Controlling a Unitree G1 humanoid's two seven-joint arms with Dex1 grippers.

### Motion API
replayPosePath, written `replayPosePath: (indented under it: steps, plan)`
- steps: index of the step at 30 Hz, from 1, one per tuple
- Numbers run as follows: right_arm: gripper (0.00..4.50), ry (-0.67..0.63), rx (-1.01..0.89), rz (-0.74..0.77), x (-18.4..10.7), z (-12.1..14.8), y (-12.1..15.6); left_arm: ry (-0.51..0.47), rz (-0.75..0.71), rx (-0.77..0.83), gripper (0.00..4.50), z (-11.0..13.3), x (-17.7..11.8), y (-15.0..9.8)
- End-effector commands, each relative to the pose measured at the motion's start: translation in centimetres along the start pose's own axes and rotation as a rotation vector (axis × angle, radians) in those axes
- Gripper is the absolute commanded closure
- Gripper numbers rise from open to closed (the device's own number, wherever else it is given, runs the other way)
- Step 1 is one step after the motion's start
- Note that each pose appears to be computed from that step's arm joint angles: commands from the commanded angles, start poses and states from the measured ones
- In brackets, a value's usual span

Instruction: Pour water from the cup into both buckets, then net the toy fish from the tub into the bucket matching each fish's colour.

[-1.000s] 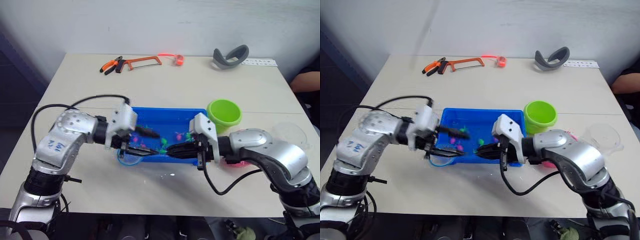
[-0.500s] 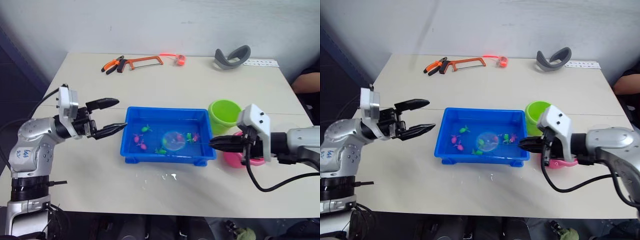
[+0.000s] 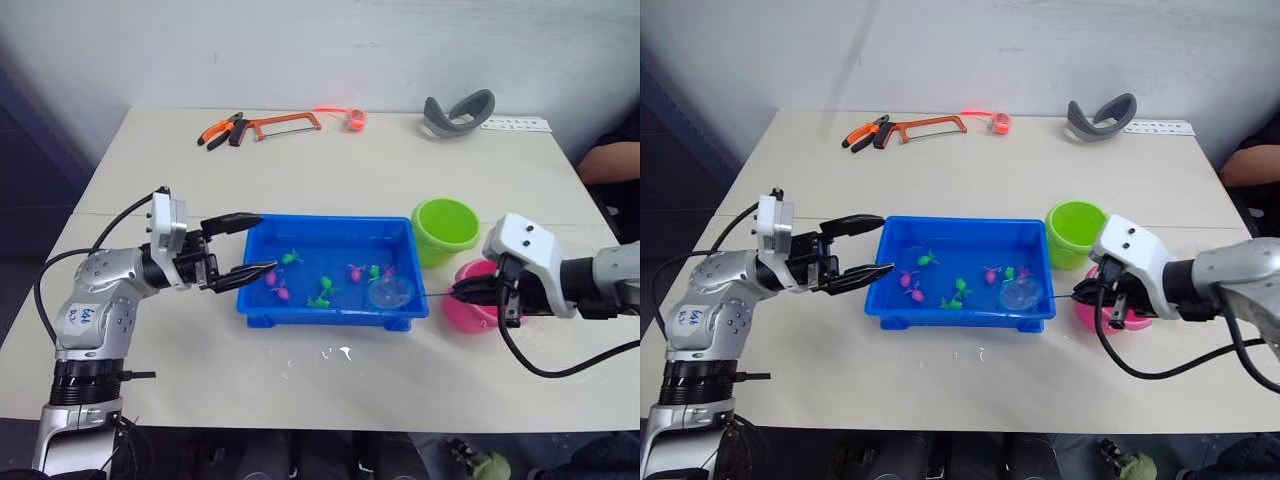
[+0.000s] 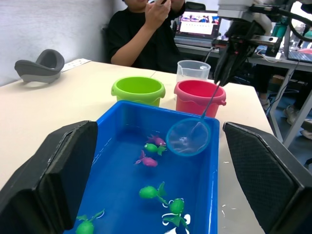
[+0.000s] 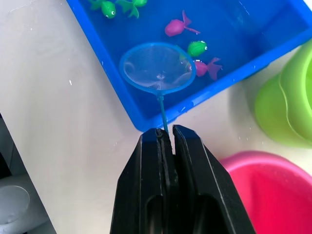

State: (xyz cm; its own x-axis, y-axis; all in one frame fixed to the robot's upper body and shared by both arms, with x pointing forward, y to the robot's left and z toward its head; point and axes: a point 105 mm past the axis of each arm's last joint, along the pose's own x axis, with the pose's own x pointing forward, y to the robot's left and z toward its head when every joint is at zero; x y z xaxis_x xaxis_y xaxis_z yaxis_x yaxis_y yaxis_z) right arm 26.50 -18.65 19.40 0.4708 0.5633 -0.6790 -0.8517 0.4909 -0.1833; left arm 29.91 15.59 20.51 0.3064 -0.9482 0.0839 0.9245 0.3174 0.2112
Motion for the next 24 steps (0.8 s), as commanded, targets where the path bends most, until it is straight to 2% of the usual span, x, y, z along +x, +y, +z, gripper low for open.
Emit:
replayPosePath:
  steps: [1, 8, 17, 24]
  plan:
    - [4.5, 0.011, -0.011, 0.006, 0.4, 0.5, -0.2, -0.022, -0.04, 0.033, 0.02, 1.0, 0.6, -0.6]
    - [4.5, 0.062, 0.006, 0.021, 1.4, 0.8, -0.9, -0.027, -0.056, 0.025, 0.02, 0.9, 1.1, -0.9]
    - [4.5, 0.14, 0.211, 0.018, 2.2, 0.1, -1.1, -0.033, -0.056, 0.023, 0.02, 0.7, 1.2, -1.1]
    - [4.5, 0.129, 0.239, -0.025, 2.2, 1.0, -1.0, -0.033, -0.058, 0.024, 0.02, 0.6, 1.3, -1.0]
